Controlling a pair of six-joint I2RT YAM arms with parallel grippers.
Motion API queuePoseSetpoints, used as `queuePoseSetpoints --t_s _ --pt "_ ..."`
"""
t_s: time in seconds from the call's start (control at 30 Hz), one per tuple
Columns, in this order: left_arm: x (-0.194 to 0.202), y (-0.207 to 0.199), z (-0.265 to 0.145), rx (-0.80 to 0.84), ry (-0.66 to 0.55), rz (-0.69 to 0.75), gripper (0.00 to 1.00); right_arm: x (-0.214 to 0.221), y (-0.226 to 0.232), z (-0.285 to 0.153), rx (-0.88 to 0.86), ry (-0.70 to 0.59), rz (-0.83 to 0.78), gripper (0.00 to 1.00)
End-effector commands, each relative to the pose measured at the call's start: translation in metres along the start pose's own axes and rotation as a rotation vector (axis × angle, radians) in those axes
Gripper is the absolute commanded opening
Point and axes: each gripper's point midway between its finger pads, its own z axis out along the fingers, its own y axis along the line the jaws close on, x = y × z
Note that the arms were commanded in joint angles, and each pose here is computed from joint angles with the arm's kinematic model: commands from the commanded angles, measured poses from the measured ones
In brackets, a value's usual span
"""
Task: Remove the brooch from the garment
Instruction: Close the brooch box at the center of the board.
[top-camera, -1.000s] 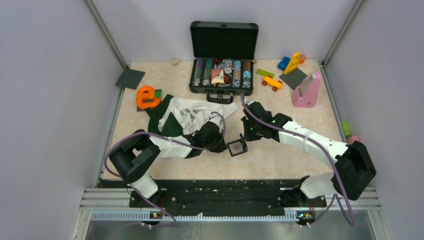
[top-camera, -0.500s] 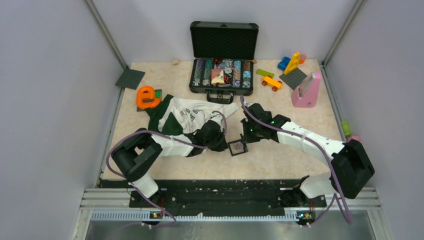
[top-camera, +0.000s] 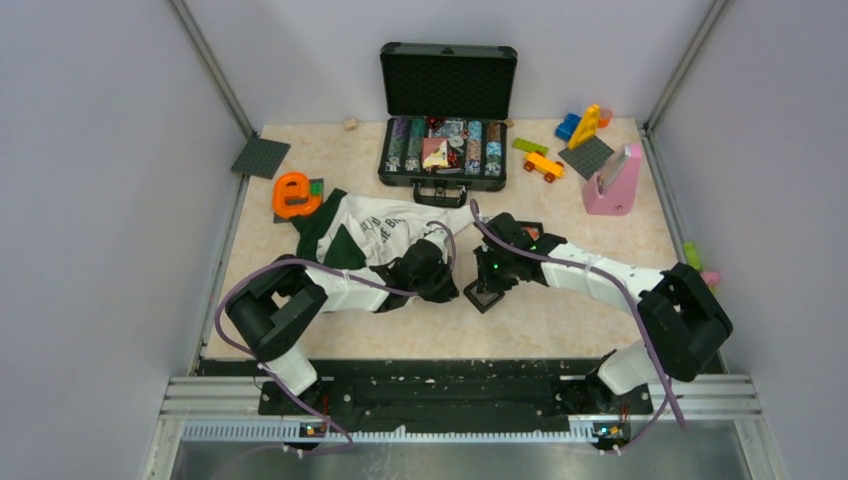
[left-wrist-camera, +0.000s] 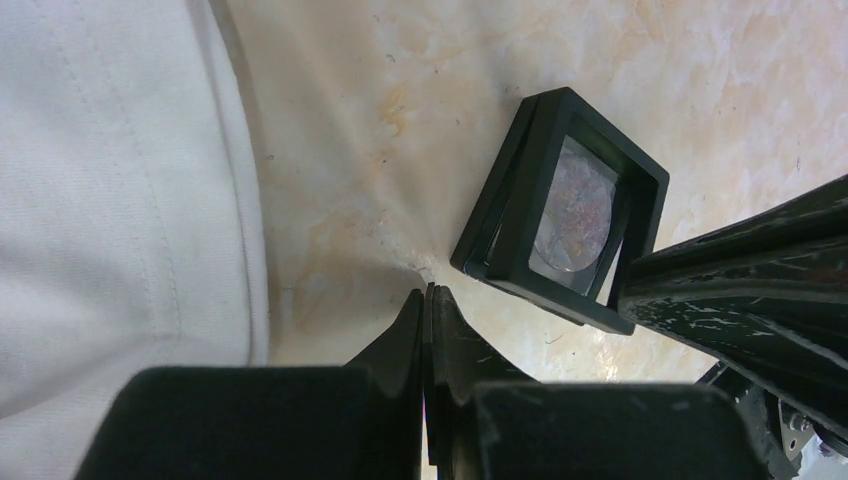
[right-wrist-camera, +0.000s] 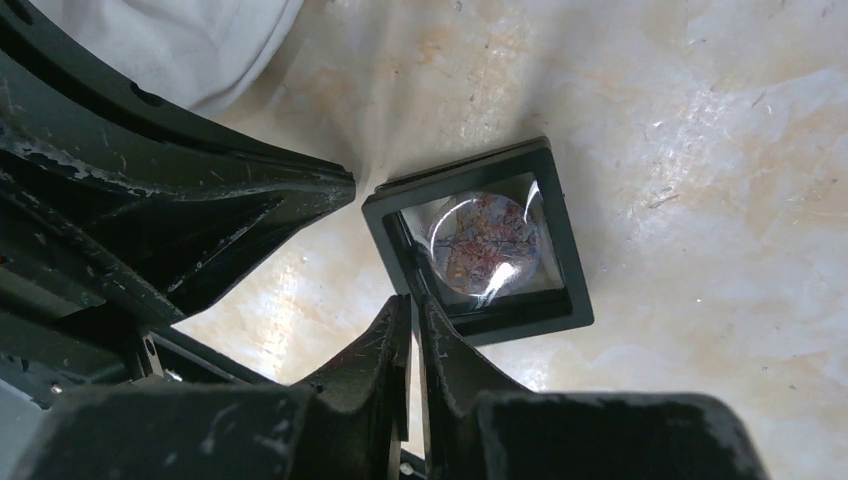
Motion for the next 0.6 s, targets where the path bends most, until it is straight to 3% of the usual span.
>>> queuePoseSetpoints --t_s 0.0,0.17,0.23,0.57 --pt "0.0 0.0 0.003 0.003 0.011 0.016 0.0 -0.007 0.007 0.002 -0.042 -0.022 0.004 0.09" --pt "-0.005 0.001 -0.002 -0.001 -0.009 0.02 0.0 -0.009 0.005 -0.004 -0.027 -0.037 -0.009 0.14" --pt "-0.008 0.002 -0.008 -0.003 -0.024 0.026 0.0 -0.009 0.003 -0.005 -0.024 -0.04 -0.018 0.23" --pt "-0.045 0.01 -0.059 -0.077 -0.165 0.063 0.0 0.008 0.038 0.003 -0.109 -0.015 -0.054 0.23"
